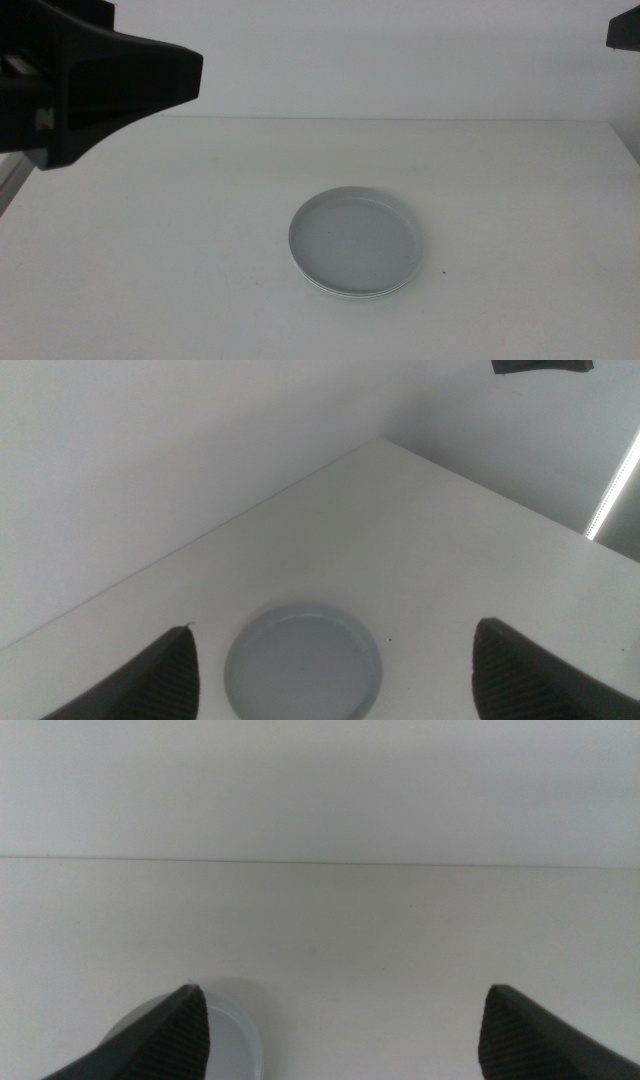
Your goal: Stack the three bowls on top of each other.
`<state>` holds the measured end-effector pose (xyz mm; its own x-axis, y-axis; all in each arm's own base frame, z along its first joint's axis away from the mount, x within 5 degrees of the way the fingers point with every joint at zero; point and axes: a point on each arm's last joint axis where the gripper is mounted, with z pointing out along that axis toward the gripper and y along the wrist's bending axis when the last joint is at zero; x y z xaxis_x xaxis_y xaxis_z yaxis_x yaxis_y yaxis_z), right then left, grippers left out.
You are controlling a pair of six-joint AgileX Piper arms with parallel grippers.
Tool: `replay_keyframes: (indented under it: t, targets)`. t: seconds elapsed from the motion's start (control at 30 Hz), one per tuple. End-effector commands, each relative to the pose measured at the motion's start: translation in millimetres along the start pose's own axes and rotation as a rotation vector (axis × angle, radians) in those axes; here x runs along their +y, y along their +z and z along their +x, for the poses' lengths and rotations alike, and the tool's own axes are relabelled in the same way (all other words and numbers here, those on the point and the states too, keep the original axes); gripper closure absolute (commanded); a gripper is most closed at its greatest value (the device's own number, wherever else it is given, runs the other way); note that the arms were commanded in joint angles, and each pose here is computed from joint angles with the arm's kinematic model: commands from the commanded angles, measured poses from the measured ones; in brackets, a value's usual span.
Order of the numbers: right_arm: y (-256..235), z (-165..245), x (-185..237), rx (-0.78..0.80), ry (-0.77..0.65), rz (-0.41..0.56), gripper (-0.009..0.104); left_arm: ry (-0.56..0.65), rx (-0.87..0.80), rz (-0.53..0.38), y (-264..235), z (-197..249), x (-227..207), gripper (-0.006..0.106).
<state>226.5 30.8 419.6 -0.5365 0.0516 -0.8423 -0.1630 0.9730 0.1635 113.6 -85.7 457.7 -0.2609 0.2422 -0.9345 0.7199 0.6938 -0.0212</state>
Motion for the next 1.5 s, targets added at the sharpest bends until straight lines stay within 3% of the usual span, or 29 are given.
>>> replay_keyframes:
  t: [0.0,0.5,0.57,0.63,0.9,1.13,1.47]
  targets:
    - [-1,1,-2,-0.002,-0.02,0.014,0.002,-0.004,-0.009,-0.001,0,0,0,0.007]
    - [0,1,-2,-0.008,0.047,0.008,0.002,-0.001,-0.007,-0.015,2,2,2,0.007]
    - [0,1,-2,-0.008,0.047,0.008,0.002,0.046,-0.019,-0.079,-2,6,5,0.007]
    - [0,1,-2,-0.008,0.047,0.008,0.002,0.114,-0.019,-0.214,-8,15,15,0.007]
    - [0,1,-2,-0.008,0.05,0.005,0.002,-0.044,-0.208,-0.524,-40,45,28,0.007]
    - [0,1,-2,-0.008,0.051,0.004,0.002,-0.106,-0.213,-0.64,-58,56,29,0.007]
    - [0,1,-2,-0.008,0.051,0.004,0.002,-0.132,-0.236,-0.674,-64,57,28,0.007]
